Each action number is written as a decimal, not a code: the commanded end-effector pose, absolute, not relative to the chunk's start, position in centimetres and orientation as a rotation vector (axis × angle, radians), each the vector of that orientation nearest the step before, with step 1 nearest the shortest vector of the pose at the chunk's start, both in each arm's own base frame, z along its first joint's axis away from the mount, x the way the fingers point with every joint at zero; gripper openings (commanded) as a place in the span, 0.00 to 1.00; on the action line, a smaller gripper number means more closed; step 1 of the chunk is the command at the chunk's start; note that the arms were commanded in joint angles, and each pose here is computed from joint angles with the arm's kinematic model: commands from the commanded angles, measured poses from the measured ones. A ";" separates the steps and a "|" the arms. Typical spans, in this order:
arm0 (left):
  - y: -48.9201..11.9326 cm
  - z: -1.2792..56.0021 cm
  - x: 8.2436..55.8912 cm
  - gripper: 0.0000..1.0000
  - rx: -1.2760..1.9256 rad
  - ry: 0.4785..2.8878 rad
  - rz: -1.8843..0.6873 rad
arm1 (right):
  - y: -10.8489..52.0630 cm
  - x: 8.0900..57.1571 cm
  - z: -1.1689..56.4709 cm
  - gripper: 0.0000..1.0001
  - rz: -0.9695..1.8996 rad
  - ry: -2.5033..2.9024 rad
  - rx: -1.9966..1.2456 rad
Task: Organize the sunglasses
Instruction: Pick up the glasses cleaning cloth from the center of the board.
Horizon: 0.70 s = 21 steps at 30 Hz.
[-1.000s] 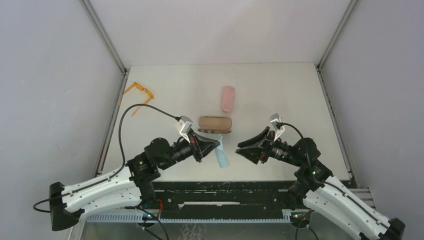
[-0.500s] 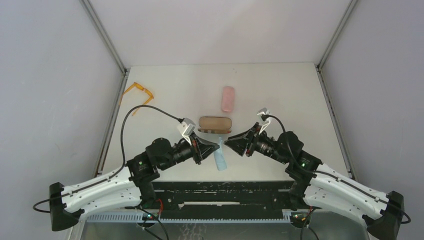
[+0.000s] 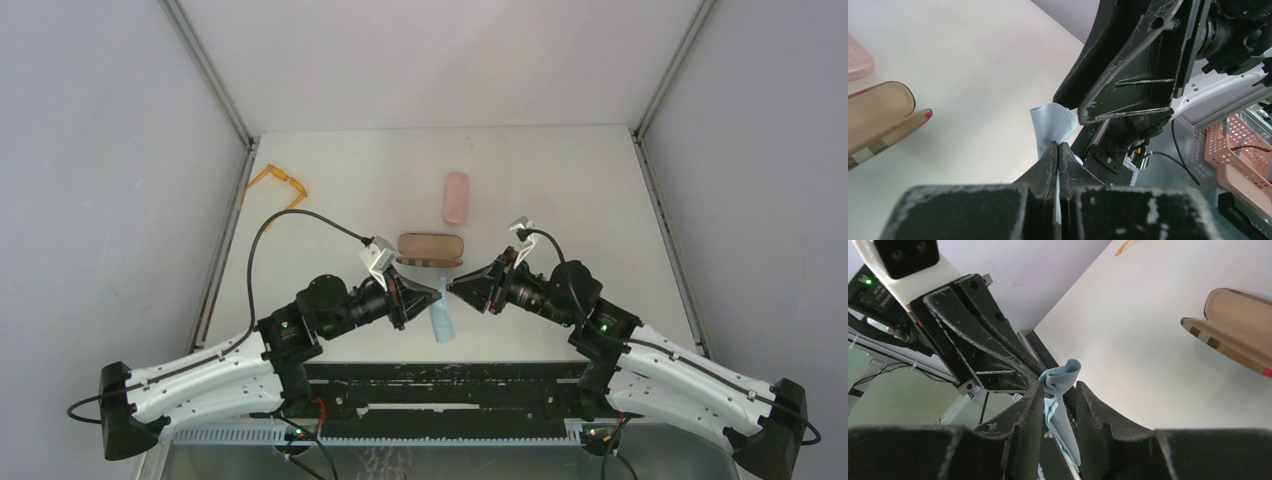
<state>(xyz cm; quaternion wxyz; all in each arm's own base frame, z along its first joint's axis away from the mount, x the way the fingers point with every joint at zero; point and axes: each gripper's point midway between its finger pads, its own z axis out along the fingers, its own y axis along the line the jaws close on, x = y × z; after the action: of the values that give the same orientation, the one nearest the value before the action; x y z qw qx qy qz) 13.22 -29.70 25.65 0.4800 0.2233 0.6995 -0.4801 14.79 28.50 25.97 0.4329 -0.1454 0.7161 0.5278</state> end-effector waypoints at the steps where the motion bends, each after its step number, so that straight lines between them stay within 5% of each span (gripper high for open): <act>1: -29.4 29.0 13.7 0.00 0.508 1.617 -1.182 | 27.9 14.4 29.6 0.29 1.345 1.687 -0.354; 21: -30.3 28.6 13.5 0.00 0.535 1.636 -1.200 | 29.5 13.6 29.9 0.29 1.426 1.668 -0.418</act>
<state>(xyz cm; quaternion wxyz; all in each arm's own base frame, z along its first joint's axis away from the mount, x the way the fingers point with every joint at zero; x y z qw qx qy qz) 13.56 -29.74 25.34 0.4815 0.2188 0.7044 -0.4734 13.78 29.17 26.15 0.4156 -0.1675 0.7088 0.5449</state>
